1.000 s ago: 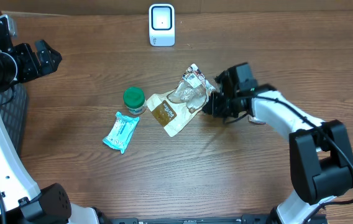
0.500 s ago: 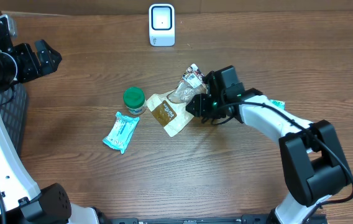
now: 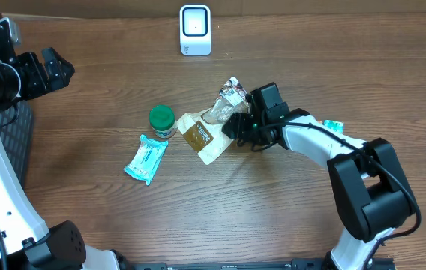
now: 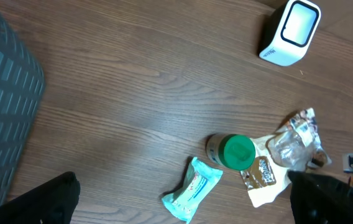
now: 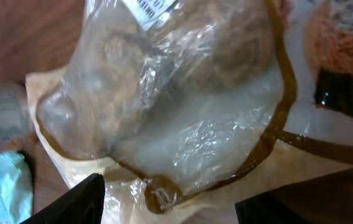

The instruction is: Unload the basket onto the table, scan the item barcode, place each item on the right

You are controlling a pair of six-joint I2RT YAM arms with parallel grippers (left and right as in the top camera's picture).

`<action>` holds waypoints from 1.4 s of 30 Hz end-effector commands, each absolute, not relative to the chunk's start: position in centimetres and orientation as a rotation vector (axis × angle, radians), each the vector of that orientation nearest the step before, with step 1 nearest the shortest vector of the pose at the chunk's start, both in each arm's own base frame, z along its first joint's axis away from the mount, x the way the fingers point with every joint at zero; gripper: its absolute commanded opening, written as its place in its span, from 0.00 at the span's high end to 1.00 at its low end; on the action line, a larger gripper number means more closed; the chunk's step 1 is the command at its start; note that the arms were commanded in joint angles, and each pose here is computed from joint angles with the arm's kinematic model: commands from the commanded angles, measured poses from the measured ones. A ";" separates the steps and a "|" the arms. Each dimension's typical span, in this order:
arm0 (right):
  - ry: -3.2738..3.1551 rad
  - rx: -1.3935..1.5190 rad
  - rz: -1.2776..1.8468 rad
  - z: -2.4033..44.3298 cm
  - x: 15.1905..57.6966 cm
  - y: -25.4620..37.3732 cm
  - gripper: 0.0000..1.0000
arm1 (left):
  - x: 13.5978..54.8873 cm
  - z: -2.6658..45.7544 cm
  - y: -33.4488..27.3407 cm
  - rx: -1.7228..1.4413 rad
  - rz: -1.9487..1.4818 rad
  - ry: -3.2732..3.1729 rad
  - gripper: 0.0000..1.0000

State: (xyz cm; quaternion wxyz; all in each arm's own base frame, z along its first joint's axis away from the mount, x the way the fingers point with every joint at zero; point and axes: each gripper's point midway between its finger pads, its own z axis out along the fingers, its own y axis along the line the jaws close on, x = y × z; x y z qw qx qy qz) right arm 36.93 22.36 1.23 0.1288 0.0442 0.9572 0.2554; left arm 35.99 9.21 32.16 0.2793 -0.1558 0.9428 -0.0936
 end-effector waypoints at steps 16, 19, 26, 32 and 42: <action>2.899 0.142 0.691 -5.5 36.3 20.8 0.96 | 36.0 32.9 9.0 -0.379 -0.247 2.511 0.00; 2.933 0.068 0.760 -3.7 36.0 20.3 0.96 | 36.0 32.9 9.0 -0.379 -0.246 2.511 0.00; 3.017 -0.231 0.764 2.0 35.1 18.5 0.96 | 36.0 32.9 9.0 -0.379 -0.246 2.511 0.01; 3.056 -0.585 0.636 5.0 33.9 17.5 0.93 | 36.0 32.9 9.0 -0.379 -0.247 2.511 0.01; 3.087 -0.372 0.658 5.1 34.9 15.6 0.36 | 36.0 32.9 9.0 -0.379 -0.246 2.511 0.00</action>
